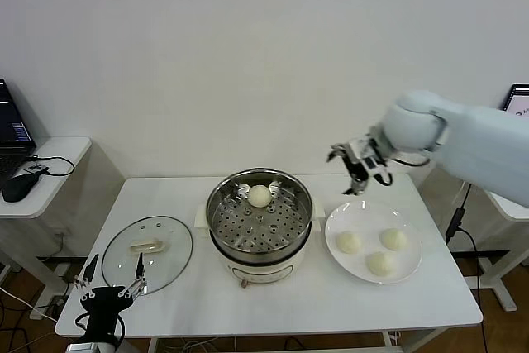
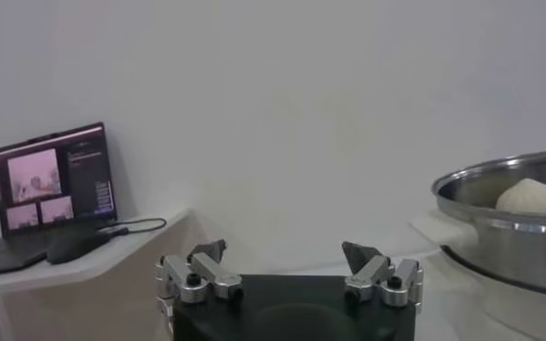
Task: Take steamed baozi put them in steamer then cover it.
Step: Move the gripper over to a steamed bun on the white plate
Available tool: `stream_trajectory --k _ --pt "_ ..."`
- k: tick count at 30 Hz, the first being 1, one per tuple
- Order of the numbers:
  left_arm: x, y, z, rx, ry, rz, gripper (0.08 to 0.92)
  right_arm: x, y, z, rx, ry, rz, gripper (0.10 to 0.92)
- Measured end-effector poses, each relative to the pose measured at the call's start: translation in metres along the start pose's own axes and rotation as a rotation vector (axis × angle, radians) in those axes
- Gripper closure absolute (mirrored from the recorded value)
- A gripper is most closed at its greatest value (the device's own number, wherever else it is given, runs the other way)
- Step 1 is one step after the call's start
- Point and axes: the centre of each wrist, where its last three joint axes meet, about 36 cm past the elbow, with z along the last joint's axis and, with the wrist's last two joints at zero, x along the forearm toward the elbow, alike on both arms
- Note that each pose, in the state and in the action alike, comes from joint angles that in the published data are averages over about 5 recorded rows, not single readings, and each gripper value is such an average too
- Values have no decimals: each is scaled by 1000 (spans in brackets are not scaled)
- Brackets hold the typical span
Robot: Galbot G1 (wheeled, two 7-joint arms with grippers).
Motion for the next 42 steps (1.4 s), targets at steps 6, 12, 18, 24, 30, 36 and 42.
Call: stream_trajectory --k 6,12,18,24,30,36,42 --pt "-2 1 1 -4 9 -5 177 -27 29 21 -59 18 -48 200" --pt "-5 1 3 -5 16 -8 177 -56 45 35 -72 43 -103 199" --pt "-8 1 6 -4 22 -12 177 -88 49 42 -64 59 -143 200" --pt "-9 2 9 -6 29 -16 177 -120 52 41 -59 61 -169 200" --pt "-10 3 12 -7 33 -21 177 -150 53 36 -50 58 -191 199" --pt "-12 4 15 -8 38 -24 177 -172 55 32 -48 56 -203 200" --pt "-14 3 17 -6 39 -24 177 -187 57 30 -65 54 -202 215"
